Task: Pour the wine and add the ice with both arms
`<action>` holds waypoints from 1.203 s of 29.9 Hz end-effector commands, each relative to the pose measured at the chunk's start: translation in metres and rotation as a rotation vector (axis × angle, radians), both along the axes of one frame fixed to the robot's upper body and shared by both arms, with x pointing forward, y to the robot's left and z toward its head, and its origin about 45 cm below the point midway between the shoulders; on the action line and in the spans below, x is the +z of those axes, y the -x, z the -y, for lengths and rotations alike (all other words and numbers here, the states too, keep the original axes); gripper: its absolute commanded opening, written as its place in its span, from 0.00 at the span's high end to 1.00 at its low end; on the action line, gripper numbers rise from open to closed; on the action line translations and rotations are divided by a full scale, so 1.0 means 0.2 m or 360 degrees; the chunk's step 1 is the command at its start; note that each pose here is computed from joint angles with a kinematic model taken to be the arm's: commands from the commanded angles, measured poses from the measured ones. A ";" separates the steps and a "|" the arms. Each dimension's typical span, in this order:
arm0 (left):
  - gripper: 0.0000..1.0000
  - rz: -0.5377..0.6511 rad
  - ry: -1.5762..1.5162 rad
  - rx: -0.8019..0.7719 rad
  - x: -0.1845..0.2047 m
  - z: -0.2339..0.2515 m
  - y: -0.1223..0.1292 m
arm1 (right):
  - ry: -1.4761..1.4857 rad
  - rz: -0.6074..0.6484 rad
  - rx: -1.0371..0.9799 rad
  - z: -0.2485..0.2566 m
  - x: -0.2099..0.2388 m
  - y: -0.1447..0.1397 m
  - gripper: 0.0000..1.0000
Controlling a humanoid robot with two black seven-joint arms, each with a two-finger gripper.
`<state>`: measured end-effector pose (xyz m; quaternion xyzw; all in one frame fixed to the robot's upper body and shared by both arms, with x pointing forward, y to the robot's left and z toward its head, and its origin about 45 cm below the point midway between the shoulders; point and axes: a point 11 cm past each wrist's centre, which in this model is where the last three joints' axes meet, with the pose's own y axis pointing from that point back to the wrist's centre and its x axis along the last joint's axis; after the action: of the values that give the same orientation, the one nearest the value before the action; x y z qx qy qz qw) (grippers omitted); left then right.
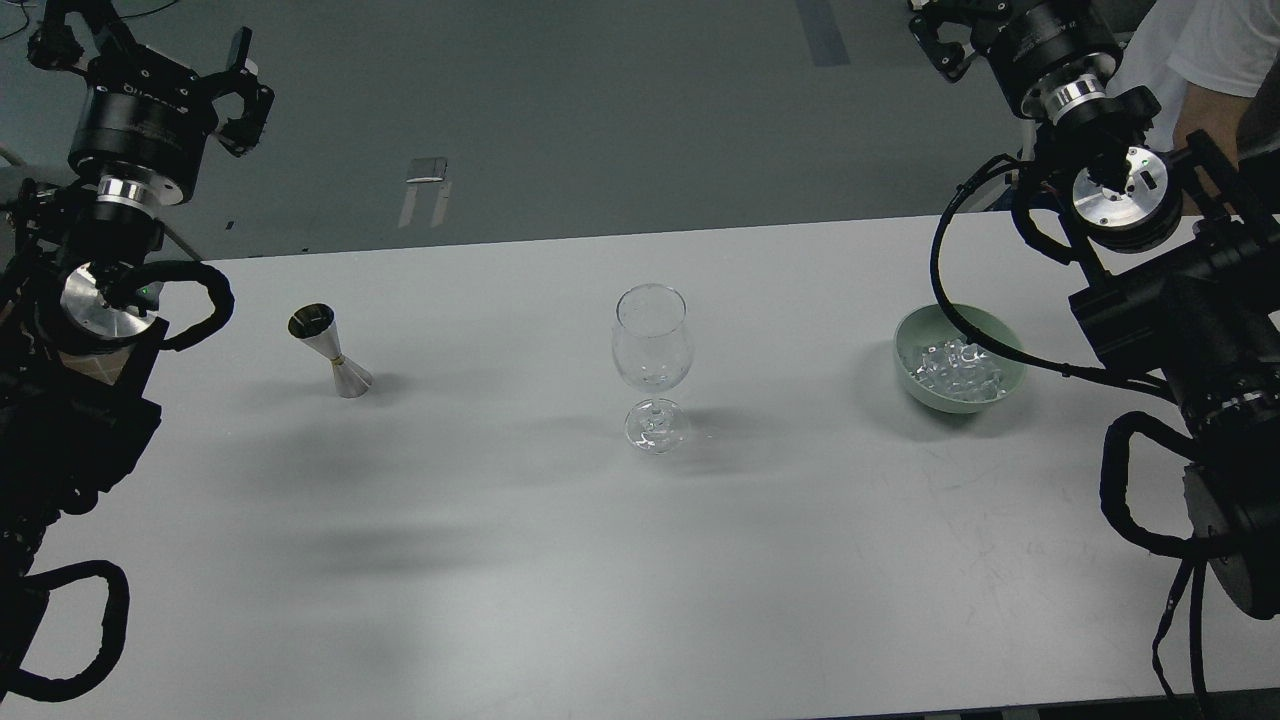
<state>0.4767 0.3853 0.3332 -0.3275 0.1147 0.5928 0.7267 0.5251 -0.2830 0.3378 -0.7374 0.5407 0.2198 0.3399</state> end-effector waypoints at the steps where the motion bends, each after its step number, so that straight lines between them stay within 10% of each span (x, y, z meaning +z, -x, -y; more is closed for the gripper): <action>1: 0.02 -0.0026 -0.0011 -0.0015 -0.05 0.00 0.04 | 0.0023 0.0001 -0.0029 0.07 -0.01 0.01 0.00; 16: 0.02 0.0087 -0.0073 -0.0160 0.01 0.00 0.39 | 0.0017 -0.0022 -0.0092 0.13 -0.08 0.04 0.00; 36: 0.02 -0.0353 0.0438 0.0058 -0.61 0.02 1.14 | 0.0019 -0.0082 -0.0095 0.15 -0.23 0.12 0.00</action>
<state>0.2603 0.3906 0.2321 -0.3508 0.2423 0.6086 0.6692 0.5022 -0.3130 0.2920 -0.7176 0.5712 0.2254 0.3286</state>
